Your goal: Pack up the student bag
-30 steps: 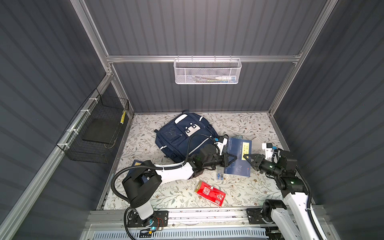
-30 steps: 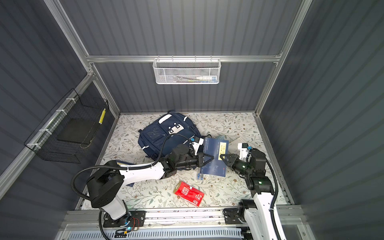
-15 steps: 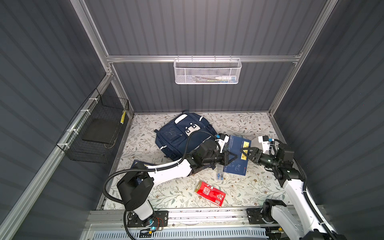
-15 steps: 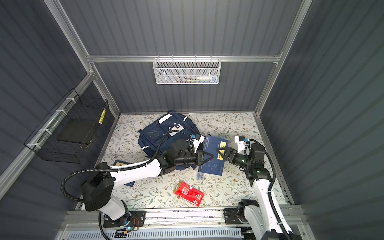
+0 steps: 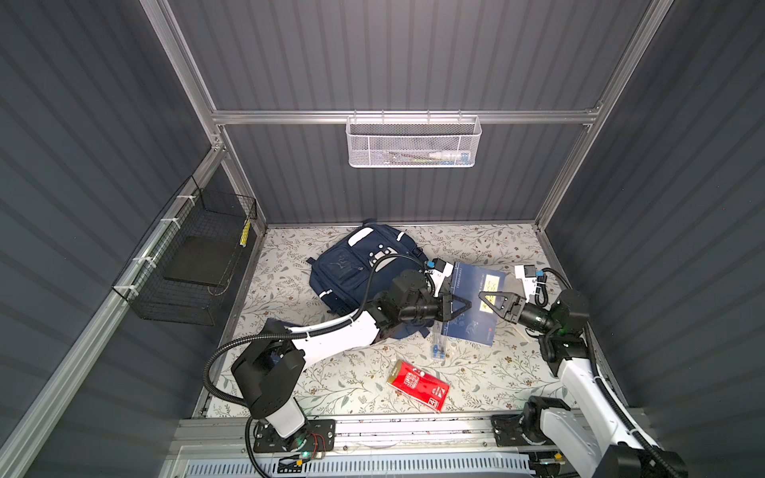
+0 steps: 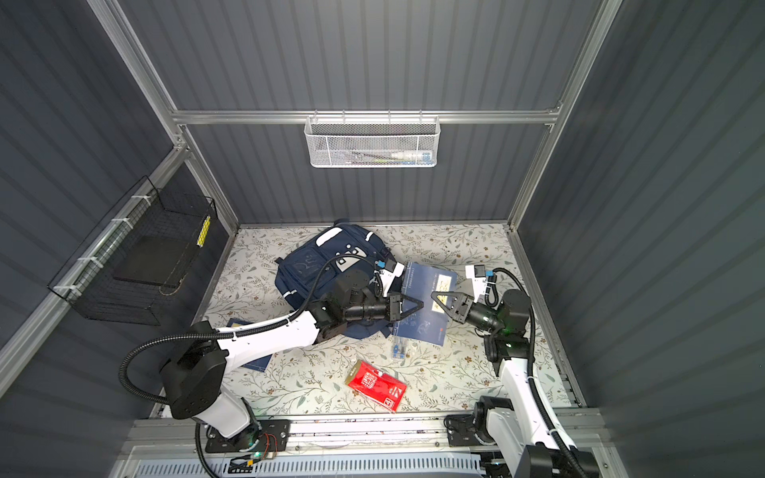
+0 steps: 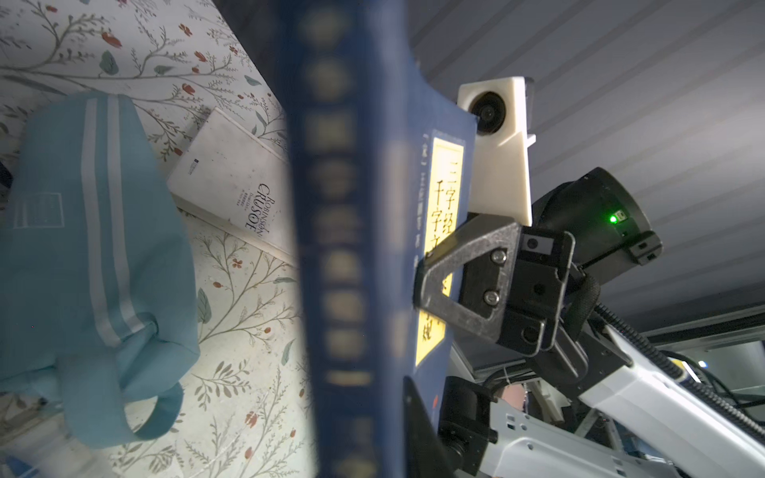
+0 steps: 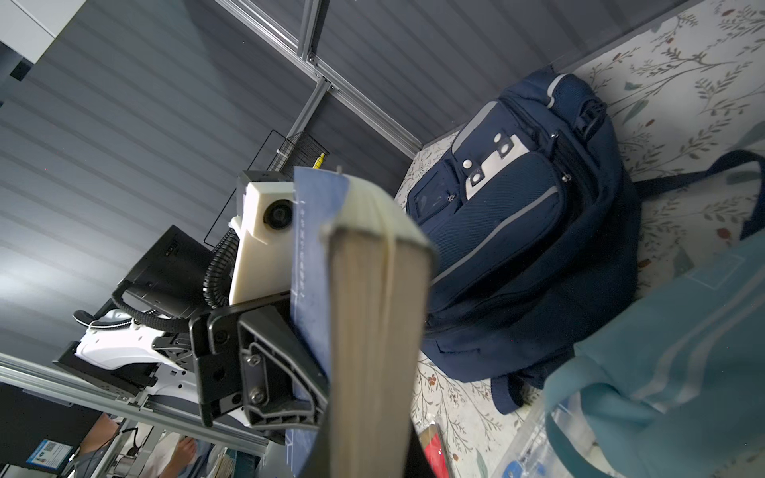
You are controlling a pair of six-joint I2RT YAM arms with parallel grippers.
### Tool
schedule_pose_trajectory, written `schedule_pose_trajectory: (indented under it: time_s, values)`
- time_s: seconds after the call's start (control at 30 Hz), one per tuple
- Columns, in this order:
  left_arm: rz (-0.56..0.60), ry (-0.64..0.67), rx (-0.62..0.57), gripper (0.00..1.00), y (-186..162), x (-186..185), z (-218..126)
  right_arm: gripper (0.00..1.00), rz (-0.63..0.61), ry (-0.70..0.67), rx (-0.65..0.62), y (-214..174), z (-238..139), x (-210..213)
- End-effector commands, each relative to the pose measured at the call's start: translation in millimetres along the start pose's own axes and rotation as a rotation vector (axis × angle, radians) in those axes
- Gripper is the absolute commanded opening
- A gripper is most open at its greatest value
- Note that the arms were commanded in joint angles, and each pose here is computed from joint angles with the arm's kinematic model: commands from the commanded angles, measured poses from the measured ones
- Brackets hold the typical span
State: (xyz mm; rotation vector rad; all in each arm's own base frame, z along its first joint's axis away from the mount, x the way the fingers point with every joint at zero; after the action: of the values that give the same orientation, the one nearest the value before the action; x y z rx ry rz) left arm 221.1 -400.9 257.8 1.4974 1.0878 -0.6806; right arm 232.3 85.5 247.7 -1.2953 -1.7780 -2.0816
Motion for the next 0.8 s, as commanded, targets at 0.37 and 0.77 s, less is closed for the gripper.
schedule_pose_trajectory:
  time_s: [0.37, 0.77]
  values:
    - [0.326, 0.798, -0.247, 0.76, 76.8, 87.2, -102.4, 0.0, 0.036, -0.374, -0.087, 20.2, -12.6, -29.3]
    - [0.461, 1.087, 0.089, 0.78, 59.3, 191.3, -58.2, 0.0, 0.046, -0.472, -0.088, 19.8, -16.6, -43.9]
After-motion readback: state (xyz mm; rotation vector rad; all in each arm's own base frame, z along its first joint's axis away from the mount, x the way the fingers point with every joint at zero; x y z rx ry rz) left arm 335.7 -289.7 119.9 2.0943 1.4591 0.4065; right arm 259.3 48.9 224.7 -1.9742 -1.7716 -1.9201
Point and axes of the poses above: each gripper's point midway between its finger pads, its own z axis out along the fingers, its own x axis along the line the jaws close on, y = z × x, the point moved 5 cm from there along -z, back along the fingers, and after that the axes turned 12 degrees about -z, right-handed, at the moved point
